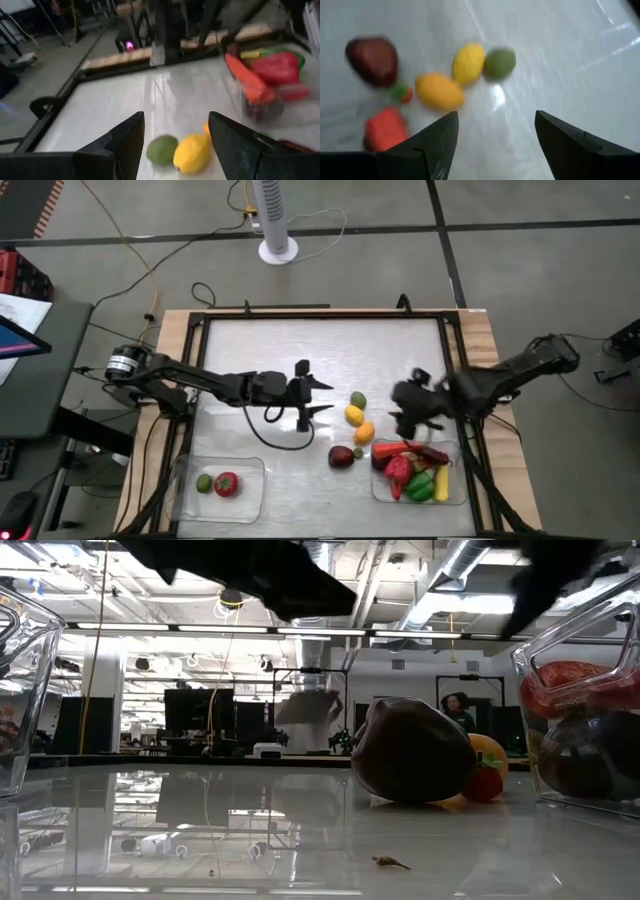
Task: Sort produce into baskets
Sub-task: Put the lime into the left transparent bin
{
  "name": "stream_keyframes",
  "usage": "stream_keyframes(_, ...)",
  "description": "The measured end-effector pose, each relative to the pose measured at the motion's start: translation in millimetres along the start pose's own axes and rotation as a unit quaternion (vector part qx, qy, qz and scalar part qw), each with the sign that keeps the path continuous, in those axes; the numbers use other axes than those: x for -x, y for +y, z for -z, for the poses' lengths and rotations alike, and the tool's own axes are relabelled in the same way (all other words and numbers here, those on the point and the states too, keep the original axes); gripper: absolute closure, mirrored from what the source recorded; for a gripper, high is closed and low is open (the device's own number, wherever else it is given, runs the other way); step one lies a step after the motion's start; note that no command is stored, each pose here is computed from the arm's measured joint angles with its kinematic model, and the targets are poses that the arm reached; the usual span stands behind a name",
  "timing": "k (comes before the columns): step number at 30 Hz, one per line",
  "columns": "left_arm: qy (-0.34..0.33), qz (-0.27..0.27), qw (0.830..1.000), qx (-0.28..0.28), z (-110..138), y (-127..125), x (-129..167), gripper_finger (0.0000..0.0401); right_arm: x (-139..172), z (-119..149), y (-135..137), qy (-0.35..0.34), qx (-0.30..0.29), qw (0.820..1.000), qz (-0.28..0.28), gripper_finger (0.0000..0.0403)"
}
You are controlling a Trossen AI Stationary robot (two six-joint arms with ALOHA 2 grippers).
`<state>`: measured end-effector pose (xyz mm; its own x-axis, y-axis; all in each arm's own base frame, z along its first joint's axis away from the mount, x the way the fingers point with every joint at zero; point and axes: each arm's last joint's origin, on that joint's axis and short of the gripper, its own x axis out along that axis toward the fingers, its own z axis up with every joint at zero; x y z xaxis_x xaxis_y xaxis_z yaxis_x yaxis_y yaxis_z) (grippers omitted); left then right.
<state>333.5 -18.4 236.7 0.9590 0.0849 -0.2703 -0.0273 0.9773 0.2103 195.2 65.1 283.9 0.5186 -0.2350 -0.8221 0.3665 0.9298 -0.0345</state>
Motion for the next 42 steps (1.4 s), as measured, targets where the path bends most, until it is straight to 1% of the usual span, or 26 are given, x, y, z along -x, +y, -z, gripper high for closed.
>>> stream_keyframes(4, -0.006, -0.010, 1.000, 0.017, -4, 1, 7, 0.0194, -29, -33, -12, -0.021, 0.014, 0.999, -0.027, 0.0112)
stream_keyframes(6, 0.003, -0.006, 1.000, 0.022, -2, -1, 7, 0.0194, -44, -45, -17, -0.030, 0.022, 0.999, -0.038, 0.0112)
stream_keyframes(9, 0.008, -0.005, 1.000, 0.025, 1, -7, 5, 0.0194, -72, -56, -17, -0.021, 0.041, 0.997, -0.054, 0.0112)
stream_keyframes(11, 0.019, 0.000, 1.000, 0.020, 3, -12, 6, 0.0194, -94, -59, -12, -0.008, 0.060, 0.996, -0.063, 0.0112)
stream_keyframes(14, 0.013, -0.012, 1.000, 0.014, 11, -21, 9, 0.0194, -122, -55, -5, 0.023, 0.092, 0.994, -0.053, 0.0112)
stream_keyframes(18, 0.013, -0.032, 0.999, 0.006, 28, -32, 16, 0.0194, -148, -51, -9, 0.062, 0.095, 0.993, -0.037, 0.0112)
stream_keyframes(22, 0.034, -0.047, 0.998, 0.011, 42, -39, 22, 0.0194, -156, -55, -20, 0.061, 0.076, 0.995, -0.033, 0.0112)
stream_keyframes(25, 0.034, -0.049, 0.998, 0.012, 44, -41, 23, 0.0194, -156, -59, -26, 0.055, 0.059, 0.996, -0.036, 0.0112)
stream_keyframes(29, 0.037, -0.045, 0.998, 0.010, 44, -44, 23, 0.0194, -156, -59, -32, 0.065, 0.044, 0.996, -0.038, 0.0112)
stream_keyframes(32, 0.042, -0.047, 0.998, 0.006, 45, -46, 24, 0.0194, -160, -54, -33, 0.073, 0.045, 0.996, -0.038, 0.0112)
stream_keyframes(35, 0.049, -0.050, 0.998, 0.004, 46, -46, 25, 0.0193, -165, -44, -37, 0.089, 0.039, 0.995, -0.034, 0.0112)
stream_keyframes(38, 0.052, -0.051, 0.997, 0.005, 47, -46, 25, 0.0193, -171, -39, -40, 0.075, 0.023, 0.996, -0.036, 0.0112)
stream_keyframes(42, 0.052, -0.052, 0.997, 0.006, 47, -46, 25, 0.0193, -174, -36, -43, 0.076, 0.018, 0.996, -0.039, 0.0112)
